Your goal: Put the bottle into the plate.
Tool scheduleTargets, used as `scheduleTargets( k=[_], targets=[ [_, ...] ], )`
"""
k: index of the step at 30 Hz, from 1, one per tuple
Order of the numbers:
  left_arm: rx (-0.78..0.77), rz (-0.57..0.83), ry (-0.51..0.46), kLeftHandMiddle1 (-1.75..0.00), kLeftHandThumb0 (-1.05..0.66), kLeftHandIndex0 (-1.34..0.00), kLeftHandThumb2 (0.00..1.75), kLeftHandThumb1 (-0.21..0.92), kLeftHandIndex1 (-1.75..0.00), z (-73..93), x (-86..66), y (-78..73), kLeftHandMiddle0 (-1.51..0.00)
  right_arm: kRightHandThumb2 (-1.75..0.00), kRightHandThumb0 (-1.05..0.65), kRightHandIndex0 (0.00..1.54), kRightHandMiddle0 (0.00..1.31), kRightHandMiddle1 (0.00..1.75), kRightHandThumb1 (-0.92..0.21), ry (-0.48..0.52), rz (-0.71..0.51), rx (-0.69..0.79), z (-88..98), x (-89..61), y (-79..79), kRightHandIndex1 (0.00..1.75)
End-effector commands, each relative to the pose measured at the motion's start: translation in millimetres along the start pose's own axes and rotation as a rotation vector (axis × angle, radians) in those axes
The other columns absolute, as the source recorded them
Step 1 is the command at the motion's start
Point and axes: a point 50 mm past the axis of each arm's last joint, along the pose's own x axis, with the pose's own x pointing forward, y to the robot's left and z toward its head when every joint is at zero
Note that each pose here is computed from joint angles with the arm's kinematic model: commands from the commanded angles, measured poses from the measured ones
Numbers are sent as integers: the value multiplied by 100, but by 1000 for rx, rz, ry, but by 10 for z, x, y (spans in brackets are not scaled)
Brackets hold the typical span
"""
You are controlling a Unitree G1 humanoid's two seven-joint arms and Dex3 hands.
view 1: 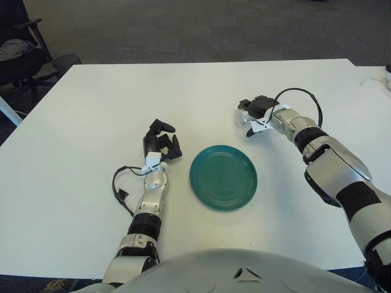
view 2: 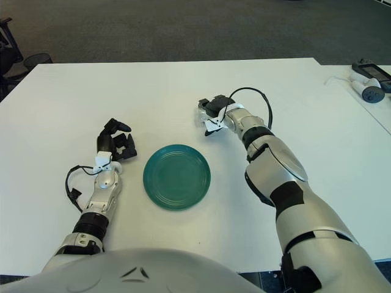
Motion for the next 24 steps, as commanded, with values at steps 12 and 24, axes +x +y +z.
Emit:
scheduleTargets(
  k=[12, 24],
  targets=[
    [22, 8, 104, -175, -54, -74, 151, 16, -175, -229, -136, 82, -124, -158, 0, 85, 62, 175, -4, -18, -113, 224, 152, -68, 498, 158],
    [21, 4, 107, -175, -54, -74, 151, 16, -175, -235, -126, 82, -124, -163, 0, 90, 64, 175, 1, -77, -182, 256, 181, -105, 503, 158]
  ],
)
